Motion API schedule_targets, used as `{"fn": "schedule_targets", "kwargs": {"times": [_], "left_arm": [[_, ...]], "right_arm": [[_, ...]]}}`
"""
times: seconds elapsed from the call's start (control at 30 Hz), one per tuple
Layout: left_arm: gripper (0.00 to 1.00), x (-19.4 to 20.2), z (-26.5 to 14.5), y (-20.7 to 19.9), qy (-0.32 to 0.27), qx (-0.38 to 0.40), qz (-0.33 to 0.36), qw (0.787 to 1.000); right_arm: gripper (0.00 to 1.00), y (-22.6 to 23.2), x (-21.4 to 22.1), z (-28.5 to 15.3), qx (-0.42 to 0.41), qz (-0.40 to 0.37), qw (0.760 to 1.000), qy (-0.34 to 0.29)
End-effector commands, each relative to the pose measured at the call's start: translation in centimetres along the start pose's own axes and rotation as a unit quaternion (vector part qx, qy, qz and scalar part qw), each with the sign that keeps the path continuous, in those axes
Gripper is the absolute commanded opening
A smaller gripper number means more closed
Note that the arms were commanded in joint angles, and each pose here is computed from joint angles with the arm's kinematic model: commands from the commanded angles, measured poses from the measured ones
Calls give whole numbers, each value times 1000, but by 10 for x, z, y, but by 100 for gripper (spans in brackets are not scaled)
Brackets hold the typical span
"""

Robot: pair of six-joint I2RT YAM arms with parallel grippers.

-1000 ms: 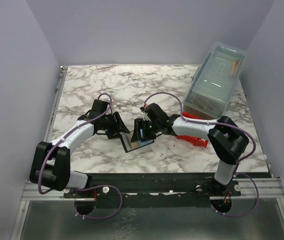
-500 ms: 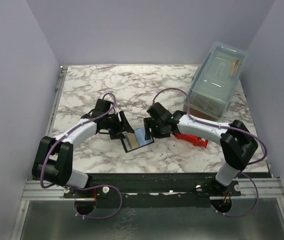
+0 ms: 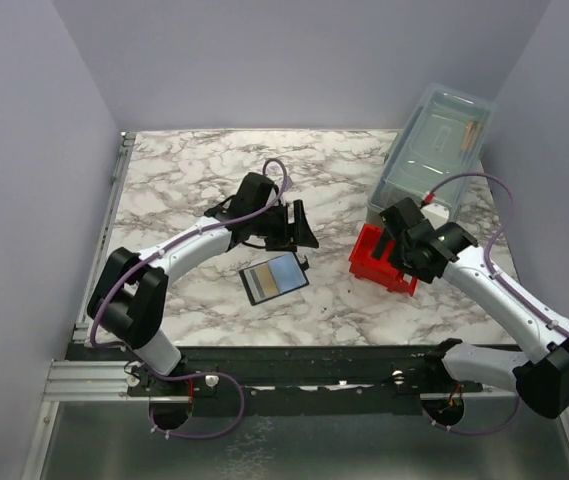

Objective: Put the credit cards into the card holder
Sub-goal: Pick up the credit card from the storage box.

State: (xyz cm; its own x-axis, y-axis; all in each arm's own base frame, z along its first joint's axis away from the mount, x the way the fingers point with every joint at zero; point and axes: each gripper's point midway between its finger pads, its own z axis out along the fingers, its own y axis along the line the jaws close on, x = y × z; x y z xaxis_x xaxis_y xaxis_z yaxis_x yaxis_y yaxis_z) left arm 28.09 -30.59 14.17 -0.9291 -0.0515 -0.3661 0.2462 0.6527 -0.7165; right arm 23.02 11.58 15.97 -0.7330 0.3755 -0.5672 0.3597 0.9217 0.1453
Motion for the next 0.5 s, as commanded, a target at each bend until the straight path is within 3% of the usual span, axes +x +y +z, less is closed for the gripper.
{"fn": "schedule_targets", "kwargs": {"times": [0.0,0.2,0.47], "left_arm": [[78,3,14,-23,21,40,41,998],[86,23,20,-35,55,71,57,994],[87,29,17,-38,63,81,66,993]], "right_arm": [[95,-58,-4,27,105,33,994,-7],[95,-92,-1,61,189,36,981,7],[93,-92,-4,90,194,18,981,14]]}}
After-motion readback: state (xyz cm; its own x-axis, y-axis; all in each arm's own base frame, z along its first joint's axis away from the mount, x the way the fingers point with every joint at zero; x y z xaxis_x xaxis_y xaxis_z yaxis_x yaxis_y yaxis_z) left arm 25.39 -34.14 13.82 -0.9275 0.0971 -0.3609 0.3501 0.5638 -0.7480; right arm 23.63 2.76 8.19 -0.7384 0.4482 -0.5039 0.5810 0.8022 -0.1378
